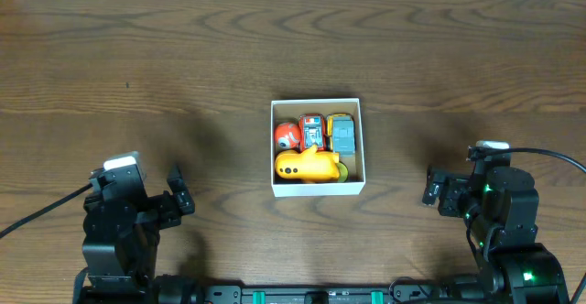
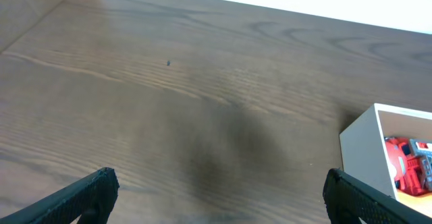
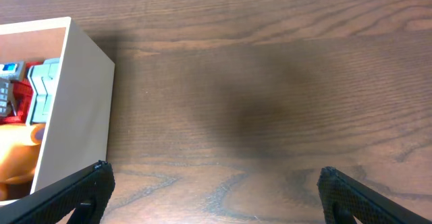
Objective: Pack container
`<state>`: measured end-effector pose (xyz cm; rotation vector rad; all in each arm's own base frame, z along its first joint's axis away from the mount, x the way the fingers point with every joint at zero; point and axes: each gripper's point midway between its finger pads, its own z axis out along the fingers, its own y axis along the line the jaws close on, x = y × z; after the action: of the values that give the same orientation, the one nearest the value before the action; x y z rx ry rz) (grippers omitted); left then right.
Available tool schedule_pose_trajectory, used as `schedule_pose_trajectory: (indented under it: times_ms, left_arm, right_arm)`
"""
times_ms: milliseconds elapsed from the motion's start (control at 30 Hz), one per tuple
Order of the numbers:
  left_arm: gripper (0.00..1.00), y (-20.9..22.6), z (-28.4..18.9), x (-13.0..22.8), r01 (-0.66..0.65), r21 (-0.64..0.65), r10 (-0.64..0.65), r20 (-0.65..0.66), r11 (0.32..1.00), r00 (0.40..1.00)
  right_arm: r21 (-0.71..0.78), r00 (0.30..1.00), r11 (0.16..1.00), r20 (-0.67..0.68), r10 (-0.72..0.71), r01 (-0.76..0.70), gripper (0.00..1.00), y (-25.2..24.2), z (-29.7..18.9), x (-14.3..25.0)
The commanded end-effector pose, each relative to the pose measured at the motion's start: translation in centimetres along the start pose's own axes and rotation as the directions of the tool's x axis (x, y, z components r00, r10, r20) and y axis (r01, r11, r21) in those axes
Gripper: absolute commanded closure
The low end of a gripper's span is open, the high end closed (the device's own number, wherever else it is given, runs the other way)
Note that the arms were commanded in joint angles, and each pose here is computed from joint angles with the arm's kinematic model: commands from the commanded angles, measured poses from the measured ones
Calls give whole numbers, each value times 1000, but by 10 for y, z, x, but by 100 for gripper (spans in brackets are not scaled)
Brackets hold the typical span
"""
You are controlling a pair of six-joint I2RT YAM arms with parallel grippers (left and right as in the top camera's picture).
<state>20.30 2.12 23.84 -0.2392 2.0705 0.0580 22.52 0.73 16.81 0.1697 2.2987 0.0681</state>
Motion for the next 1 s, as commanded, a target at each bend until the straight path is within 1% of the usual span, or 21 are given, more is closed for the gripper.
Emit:
schedule_pose_trajectory:
  times_ms: [0,333,367,433,633,733,800,900,967]
  left_arm:
    - [2,2,3,5,-4,-13,3,-16,1000,1000]
    - [2,2,3,5,-4,-13,4,-18,1000,1000]
    - [2,2,3,6,-4,-13,4,-19,1000,1000]
    - [2,2,3,5,-4,-13,4,-18,1000,1000]
    - [2,2,3,6,-4,-13,4,-19,1000,1000]
    - [2,2,3,6,-4,-13,4,-19,1000,1000]
    - [2,2,3,6,-4,-13,4,-19,1000,1000]
    - [2,2,3,6,-4,-13,4,-19,1000,1000]
    - [2,2,3,6,-4,-13,4,-19,1000,1000]
  right_arm:
    - [5,1000,1000,-3,9,-9,1,0,1,2]
    - [3,1000,1000,4,9,-9,1,0,0,2]
    - [22,1000,1000,16,-3,3,1,-4,-2,0]
    - [65,998,998,53,-21,18,1,-12,-9,-4]
    - [30,981,999,194,-23,18,1,-14,-36,5]
    - [2,961,1000,277,-19,19,1,-15,-33,19]
    - [-15,943,1000,334,-11,17,1,-13,-28,19]
    - [-37,913,999,407,-2,19,1,-9,-16,9]
    - [-51,886,998,463,-18,46,1,-4,-11,-1]
